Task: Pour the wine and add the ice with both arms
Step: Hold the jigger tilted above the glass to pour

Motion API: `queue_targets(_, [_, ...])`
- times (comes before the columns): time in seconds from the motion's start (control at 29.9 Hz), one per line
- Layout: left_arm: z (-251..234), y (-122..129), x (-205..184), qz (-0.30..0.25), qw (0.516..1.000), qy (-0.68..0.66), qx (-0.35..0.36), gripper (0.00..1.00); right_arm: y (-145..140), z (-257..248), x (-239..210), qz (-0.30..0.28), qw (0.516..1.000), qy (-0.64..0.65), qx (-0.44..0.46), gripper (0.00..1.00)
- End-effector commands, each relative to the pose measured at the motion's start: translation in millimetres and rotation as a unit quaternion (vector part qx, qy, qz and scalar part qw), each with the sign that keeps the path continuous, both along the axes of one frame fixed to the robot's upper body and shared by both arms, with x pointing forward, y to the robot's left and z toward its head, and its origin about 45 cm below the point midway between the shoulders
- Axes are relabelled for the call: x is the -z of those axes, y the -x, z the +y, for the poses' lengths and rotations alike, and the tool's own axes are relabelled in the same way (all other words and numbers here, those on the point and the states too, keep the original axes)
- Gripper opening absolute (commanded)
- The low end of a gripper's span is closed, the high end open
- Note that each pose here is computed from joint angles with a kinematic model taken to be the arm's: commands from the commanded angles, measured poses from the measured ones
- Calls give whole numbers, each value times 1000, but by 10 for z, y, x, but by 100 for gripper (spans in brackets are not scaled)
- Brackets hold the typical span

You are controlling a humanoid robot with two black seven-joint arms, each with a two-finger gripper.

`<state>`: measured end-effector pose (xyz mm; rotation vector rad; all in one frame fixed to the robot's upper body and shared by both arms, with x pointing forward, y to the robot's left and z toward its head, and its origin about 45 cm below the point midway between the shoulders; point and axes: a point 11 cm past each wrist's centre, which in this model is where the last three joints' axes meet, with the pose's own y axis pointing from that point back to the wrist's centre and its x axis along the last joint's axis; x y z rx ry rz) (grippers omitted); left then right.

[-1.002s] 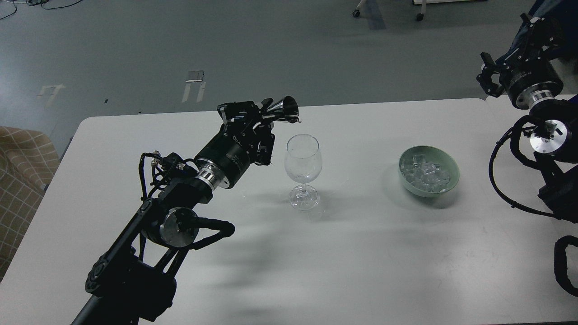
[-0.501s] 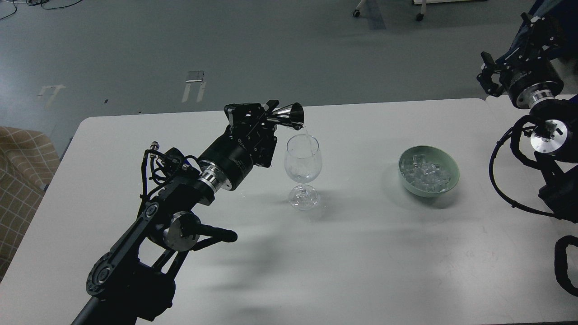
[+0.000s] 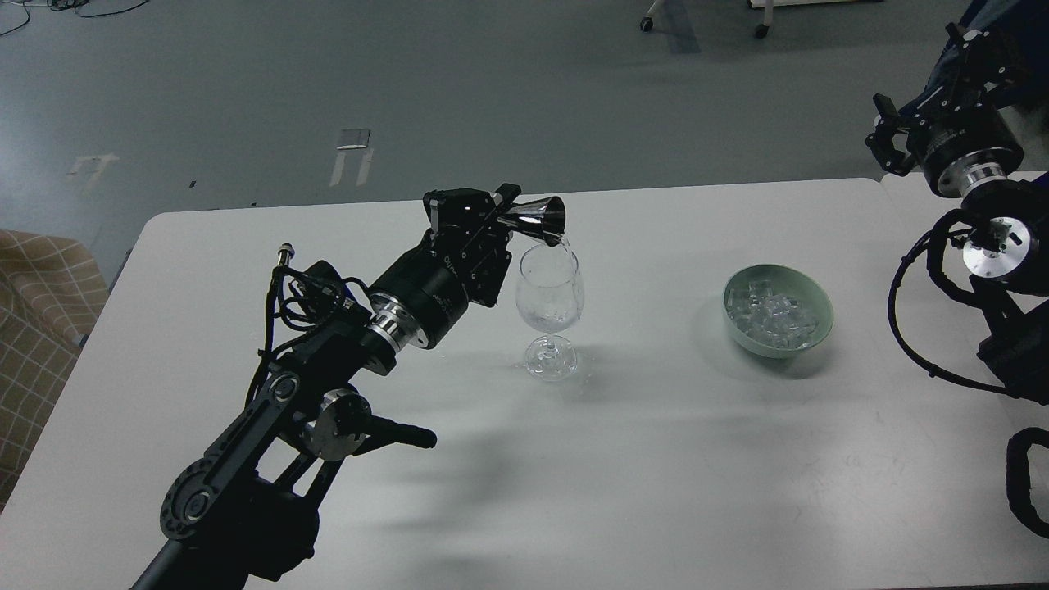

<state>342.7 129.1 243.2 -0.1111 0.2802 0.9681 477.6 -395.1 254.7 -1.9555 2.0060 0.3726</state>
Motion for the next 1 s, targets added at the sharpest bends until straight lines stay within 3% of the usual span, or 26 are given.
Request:
queue_targets(0.0, [12,4,22,1,1000,-2,-1,0,10,-6,21,2,1000,0,1,100])
queue_targets(0.73, [92,-35,59,-26,998,-62,-7,0,14,-12,21,2,1000,0,1,100])
queue_targets(0.97, [118,-98,-37,-61,992,-107,-9,0,16,-25,20,2,1000,0,2,100])
